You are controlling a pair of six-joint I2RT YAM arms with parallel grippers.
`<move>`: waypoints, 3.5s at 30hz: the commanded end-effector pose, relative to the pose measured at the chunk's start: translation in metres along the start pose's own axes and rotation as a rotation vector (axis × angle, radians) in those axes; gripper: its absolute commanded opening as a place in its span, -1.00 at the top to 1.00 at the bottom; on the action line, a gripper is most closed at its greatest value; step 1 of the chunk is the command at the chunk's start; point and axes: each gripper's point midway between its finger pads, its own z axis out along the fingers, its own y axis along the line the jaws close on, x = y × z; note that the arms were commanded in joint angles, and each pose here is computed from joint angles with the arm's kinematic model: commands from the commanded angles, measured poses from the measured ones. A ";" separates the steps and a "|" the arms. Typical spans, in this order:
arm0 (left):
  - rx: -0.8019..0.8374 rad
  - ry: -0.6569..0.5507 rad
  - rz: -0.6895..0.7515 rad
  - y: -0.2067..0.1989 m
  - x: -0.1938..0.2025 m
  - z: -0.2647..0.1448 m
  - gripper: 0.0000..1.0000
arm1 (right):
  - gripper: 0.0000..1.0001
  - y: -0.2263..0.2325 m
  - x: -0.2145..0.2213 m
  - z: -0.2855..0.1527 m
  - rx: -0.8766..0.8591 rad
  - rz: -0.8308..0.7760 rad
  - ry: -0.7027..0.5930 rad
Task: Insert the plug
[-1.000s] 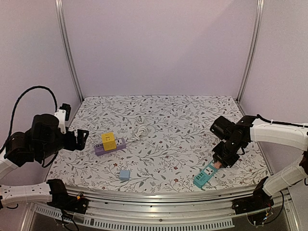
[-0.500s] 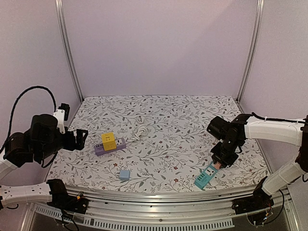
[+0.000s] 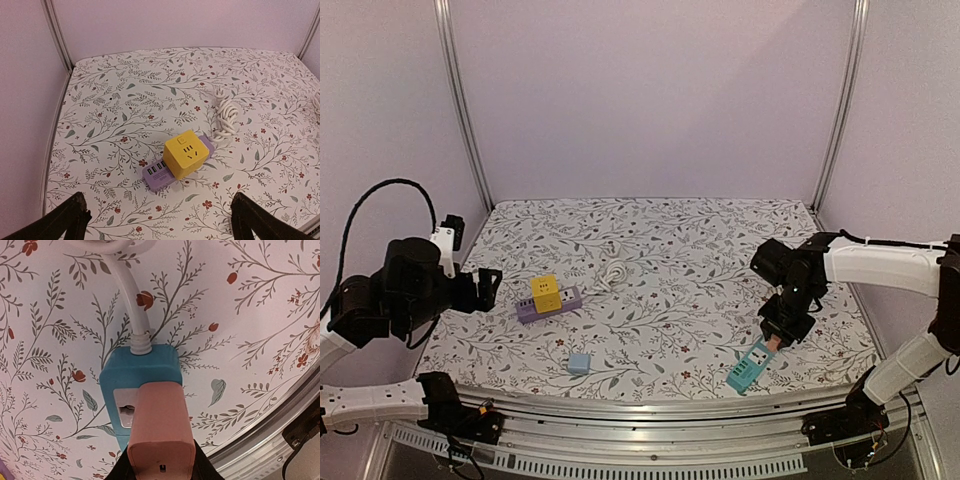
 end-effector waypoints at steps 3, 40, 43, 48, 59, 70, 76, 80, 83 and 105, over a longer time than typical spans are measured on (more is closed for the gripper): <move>0.001 0.018 0.024 -0.003 0.007 0.005 -0.99 | 1.00 0.004 -0.004 0.020 0.047 -0.078 0.006; 0.054 0.049 0.057 -0.016 0.013 0.010 -0.99 | 0.96 0.078 0.012 0.032 0.106 -0.575 0.055; 0.060 0.050 0.058 -0.017 0.013 0.010 -0.99 | 0.88 0.079 0.018 0.035 0.093 -0.570 0.091; 0.065 0.052 0.061 -0.018 0.014 0.010 -0.99 | 0.79 0.074 0.021 0.036 0.086 -0.544 0.105; 0.073 0.064 0.082 -0.024 0.016 0.015 -0.99 | 0.30 0.088 0.017 0.011 0.006 -0.535 0.071; 0.119 0.111 0.022 -0.034 0.010 0.009 -0.99 | -0.50 0.096 0.015 -0.024 -0.031 -0.613 0.064; 0.092 0.176 -0.064 -0.030 0.021 0.007 -0.99 | -0.79 0.086 0.010 -0.050 -0.049 -0.653 0.070; 0.050 0.269 -0.112 -0.027 0.035 0.007 -0.99 | -0.97 0.081 0.013 -0.065 -0.081 -0.673 0.098; 0.042 0.336 -0.147 -0.030 0.042 0.005 -0.99 | -0.98 0.076 0.014 -0.077 -0.095 -0.703 0.096; -0.001 0.719 -0.204 -0.072 0.143 0.035 -0.59 | -0.98 0.005 -0.009 -0.147 -0.144 -0.871 -0.118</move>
